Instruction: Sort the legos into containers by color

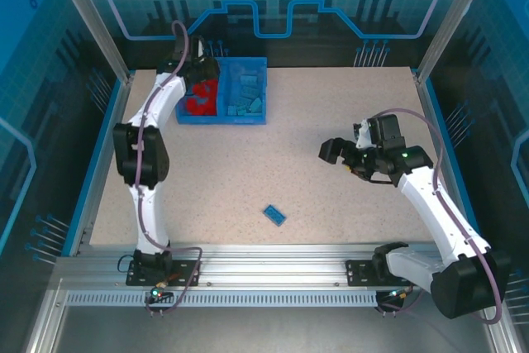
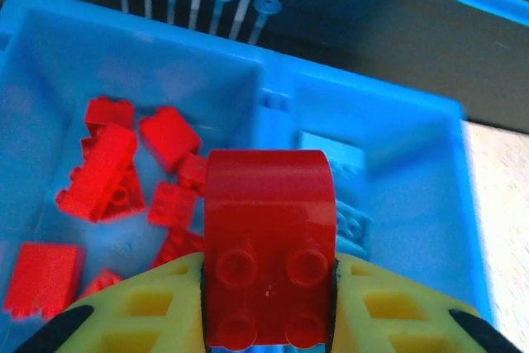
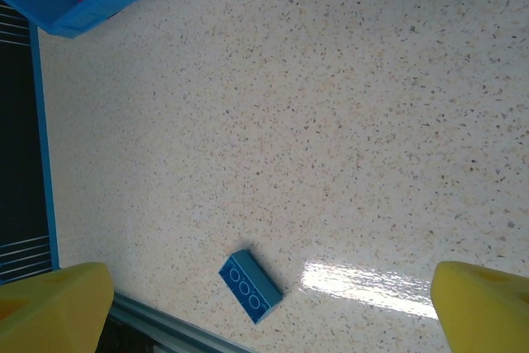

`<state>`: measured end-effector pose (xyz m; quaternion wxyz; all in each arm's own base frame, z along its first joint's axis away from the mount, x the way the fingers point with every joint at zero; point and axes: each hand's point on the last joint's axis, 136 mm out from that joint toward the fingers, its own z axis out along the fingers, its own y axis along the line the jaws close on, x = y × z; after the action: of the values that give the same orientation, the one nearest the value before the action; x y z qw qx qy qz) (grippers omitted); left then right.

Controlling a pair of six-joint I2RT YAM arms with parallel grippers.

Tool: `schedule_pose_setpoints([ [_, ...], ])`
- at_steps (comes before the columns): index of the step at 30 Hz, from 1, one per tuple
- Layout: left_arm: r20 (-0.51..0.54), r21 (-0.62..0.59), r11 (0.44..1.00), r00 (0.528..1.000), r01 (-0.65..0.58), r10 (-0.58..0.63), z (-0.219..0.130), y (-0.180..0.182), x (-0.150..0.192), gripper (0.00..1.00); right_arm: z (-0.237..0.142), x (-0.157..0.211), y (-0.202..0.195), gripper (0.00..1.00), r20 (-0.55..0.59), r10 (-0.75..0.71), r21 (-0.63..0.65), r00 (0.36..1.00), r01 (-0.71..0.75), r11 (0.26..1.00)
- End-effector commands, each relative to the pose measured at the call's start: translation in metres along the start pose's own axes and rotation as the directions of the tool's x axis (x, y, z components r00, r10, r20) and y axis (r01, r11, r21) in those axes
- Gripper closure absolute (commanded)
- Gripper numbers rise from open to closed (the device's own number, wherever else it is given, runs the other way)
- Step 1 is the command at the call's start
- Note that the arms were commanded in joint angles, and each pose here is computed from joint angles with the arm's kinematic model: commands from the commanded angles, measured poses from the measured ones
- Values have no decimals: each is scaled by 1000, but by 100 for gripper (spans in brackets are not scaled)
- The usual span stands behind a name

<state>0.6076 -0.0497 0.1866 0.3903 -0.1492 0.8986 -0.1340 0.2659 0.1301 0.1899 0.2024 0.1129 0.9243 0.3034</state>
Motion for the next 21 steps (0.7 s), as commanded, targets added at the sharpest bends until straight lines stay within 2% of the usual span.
schedule_pose_setpoints([
  [1,-59,1,986,984,167,-167,23,19,0,67,-11,-6,13,0,40,-16,-20,999,17,1000],
  [4,-85,9,980,977,198,-196,42,24,-5,62,-14,-6,14,0,53,-14,-24,998,16,1000],
  [6,-95,3,978,974,207,-206,48,26,-5,54,-14,-5,15,0,53,-14,-25,998,15,1000],
  [11,-67,28,979,977,203,-200,33,19,-19,42,-14,-6,16,0,54,-16,-22,998,17,1000],
  [14,-46,58,981,982,187,-185,13,11,-26,41,-12,-7,18,0,51,-25,-25,998,26,999],
  [16,-39,87,980,984,177,-175,-6,3,-28,43,-9,-7,18,0,46,-47,-14,998,48,999],
  [21,40,211,968,989,134,-146,-84,-24,-27,46,8,2,29,1,2,-211,51,978,210,976],
])
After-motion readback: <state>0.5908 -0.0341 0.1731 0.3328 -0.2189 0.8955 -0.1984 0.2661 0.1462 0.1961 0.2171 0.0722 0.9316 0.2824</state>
